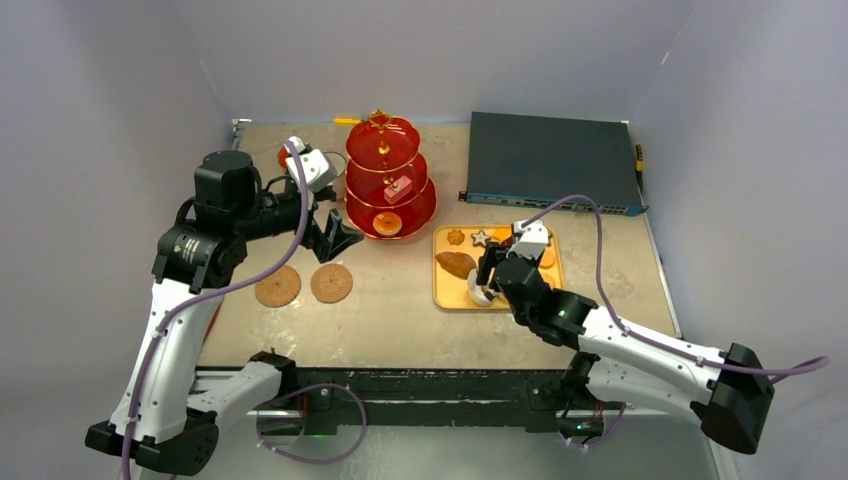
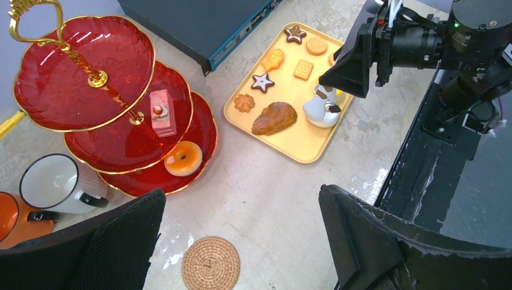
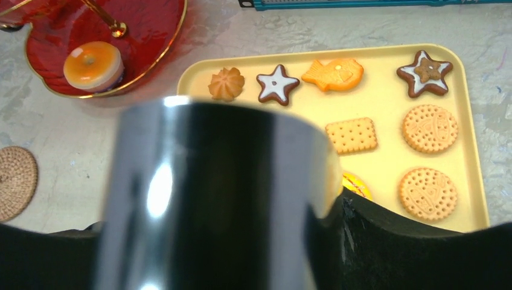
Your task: Serve the afternoon tea
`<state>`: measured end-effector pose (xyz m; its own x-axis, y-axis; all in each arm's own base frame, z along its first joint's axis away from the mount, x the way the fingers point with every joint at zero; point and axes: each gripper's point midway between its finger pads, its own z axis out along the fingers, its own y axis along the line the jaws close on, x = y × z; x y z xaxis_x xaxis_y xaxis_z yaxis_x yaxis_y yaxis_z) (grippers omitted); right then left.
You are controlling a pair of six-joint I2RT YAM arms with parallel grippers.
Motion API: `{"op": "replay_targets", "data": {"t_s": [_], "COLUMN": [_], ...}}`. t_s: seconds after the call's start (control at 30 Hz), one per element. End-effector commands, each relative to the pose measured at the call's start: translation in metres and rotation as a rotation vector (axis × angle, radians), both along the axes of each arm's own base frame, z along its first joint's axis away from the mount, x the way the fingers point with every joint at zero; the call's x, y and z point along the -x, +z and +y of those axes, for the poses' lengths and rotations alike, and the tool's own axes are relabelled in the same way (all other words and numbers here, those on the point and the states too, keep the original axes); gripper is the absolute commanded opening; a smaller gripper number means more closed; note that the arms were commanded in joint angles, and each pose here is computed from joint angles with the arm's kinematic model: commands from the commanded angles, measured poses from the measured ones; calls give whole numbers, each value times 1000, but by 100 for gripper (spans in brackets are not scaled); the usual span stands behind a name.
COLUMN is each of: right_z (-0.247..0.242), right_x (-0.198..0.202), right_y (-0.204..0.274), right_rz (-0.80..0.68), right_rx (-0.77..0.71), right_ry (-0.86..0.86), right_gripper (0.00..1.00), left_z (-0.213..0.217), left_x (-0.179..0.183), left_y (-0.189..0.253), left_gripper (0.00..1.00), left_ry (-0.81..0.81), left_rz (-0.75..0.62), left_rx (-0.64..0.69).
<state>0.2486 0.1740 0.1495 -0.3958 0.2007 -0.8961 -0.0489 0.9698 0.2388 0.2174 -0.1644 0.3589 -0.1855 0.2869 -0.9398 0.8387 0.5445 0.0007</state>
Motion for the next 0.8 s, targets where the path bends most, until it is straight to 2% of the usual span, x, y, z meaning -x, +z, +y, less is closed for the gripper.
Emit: {"op": "replay_targets", "data": {"t_s": [0.0, 0.4, 0.5, 0.63, 0.7, 0.77], "right_z": [-7, 5, 10, 13, 13, 11], "right_x": [4, 6, 8, 8, 8, 8], "right_y": [4, -1, 3, 10, 10, 8], "right_rz": [16, 29, 10, -14, -19, -11], "right_rx": [35, 90, 98, 109, 115, 133], "right_ry": [-15, 16, 24, 26, 25, 19], "right_gripper": [68, 69, 63, 49, 47, 51], "left_z": [-4, -4, -4, -5, -5, -4], "left_x": [-1, -3, -4, -4, -4, -4], "left_y": [19, 20, 21, 22, 22, 22], "left_gripper": [99, 99, 99, 99, 99, 99], "left_ry": [-17, -18, -17, -15, -16, -15], "left_rz": [-57, -60, -62, -66, -68, -68], "left_rx": [30, 28, 29, 32, 32, 31]}}
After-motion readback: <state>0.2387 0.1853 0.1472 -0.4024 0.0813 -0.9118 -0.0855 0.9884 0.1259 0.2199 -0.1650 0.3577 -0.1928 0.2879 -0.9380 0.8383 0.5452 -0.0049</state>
